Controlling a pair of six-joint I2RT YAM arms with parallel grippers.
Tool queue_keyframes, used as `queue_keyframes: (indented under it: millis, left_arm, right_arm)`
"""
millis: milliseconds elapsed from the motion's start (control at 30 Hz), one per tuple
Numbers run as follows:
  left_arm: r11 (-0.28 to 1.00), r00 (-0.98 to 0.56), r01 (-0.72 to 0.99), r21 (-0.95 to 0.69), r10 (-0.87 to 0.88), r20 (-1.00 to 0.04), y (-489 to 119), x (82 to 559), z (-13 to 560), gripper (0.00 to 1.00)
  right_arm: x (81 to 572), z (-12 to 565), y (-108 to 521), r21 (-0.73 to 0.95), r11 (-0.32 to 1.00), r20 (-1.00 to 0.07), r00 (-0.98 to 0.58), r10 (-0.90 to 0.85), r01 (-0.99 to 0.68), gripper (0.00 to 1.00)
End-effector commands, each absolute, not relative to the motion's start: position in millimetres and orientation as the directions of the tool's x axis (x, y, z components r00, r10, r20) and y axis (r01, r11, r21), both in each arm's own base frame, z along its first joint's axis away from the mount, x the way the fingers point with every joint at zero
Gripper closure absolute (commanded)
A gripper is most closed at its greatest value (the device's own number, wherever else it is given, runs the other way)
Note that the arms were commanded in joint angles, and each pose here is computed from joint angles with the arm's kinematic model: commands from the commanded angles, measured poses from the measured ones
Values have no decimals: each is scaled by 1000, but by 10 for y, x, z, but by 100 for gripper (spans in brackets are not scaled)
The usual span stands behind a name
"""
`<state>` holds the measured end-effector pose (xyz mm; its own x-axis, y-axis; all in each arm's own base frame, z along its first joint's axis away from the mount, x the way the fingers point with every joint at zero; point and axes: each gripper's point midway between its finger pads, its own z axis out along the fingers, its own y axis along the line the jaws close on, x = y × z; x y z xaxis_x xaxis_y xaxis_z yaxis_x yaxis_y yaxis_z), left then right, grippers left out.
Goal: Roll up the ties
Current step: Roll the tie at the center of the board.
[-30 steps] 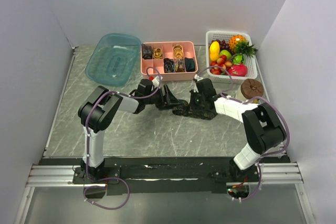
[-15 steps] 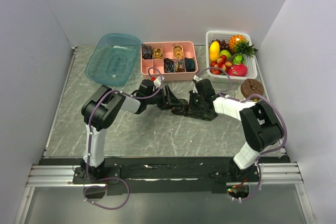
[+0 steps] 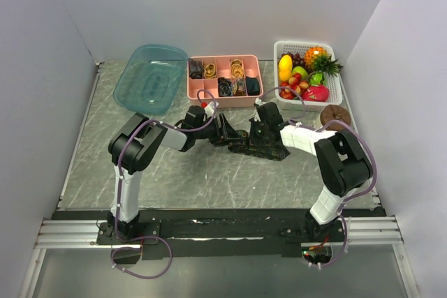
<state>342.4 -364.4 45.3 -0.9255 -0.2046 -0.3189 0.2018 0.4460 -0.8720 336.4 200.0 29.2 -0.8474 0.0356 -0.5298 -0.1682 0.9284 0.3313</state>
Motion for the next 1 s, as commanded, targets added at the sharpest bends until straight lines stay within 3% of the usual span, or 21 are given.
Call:
queue_keyframes:
  millis: [0,433,967]
  left_arm:
    - [505,-937,165,-847,-187,-294,-3610,3349,229,35]
    - [515,-936,162,-842,-190,-297,-3605,3355,215,35]
    - [506,-931,160,-848,-208,-300,-3609,3387,248,36]
  right_arm:
    - [3488,444,2072,322,927,-568,-823,29,-190,100]
    - [3589,762,1927,263,951,-637,-770,47,-159,100]
    - [3561,621,2074,295,937,-581,-814,20,-187,100]
